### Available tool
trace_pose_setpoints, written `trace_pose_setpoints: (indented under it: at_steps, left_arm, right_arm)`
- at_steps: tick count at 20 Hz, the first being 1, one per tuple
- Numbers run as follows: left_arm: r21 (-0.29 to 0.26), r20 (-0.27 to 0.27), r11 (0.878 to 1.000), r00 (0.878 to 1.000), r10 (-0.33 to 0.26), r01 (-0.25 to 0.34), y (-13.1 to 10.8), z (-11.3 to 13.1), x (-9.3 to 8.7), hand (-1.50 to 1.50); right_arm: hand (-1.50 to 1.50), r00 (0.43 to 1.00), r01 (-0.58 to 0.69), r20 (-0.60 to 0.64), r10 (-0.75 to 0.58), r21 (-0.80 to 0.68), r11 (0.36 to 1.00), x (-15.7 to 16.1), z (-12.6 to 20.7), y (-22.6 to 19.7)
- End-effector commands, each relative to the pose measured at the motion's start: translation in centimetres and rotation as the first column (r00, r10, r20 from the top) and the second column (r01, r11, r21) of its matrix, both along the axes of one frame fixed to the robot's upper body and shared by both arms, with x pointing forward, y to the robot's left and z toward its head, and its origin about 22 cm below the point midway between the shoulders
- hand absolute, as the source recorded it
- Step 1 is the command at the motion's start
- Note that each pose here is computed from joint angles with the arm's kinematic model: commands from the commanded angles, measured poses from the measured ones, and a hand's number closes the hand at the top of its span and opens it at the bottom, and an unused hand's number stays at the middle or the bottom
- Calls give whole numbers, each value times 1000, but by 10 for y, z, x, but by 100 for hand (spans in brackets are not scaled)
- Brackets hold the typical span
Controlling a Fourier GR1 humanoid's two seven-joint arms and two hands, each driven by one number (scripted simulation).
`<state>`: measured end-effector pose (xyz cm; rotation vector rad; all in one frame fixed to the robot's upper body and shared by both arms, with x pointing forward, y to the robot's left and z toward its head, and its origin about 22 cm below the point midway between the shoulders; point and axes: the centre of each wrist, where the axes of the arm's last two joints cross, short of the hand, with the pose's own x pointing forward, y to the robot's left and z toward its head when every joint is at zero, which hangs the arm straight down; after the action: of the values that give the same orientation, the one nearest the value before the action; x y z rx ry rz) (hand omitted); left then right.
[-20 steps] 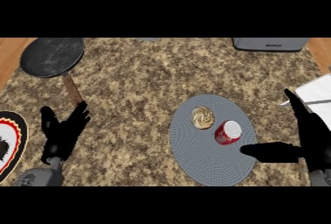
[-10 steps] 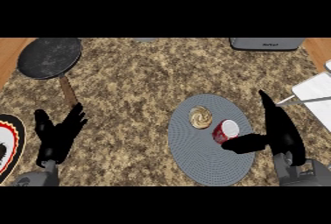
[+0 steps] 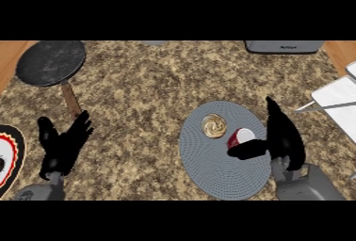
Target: Pick the can from the placemat and place it in the tiered shelf
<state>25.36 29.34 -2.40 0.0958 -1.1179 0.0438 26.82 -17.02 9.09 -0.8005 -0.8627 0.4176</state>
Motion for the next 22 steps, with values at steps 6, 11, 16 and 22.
trace_pose_setpoints:
  at_steps: [6,11,16,22]
  left_arm:
    - [-22,-3,1000,1000,-5,5,-1,3,-6,0]
    - [3,-12,1000,1000,-18,18,6,-7,-15,0]
    - [15,-7,1000,1000,10,-10,-4,-11,-10,0]
    - [-8,-4,1000,1000,-2,2,11,3,-13,0]
  right_arm:
    - [-150,968,182,-165,-188,-50,982,19,-27,17]
    - [-150,963,198,-162,-217,-121,973,27,-31,7]
    - [-150,968,191,-138,-209,-129,973,22,-40,21]
    - [-150,974,186,-112,-197,-104,977,30,-51,-1]
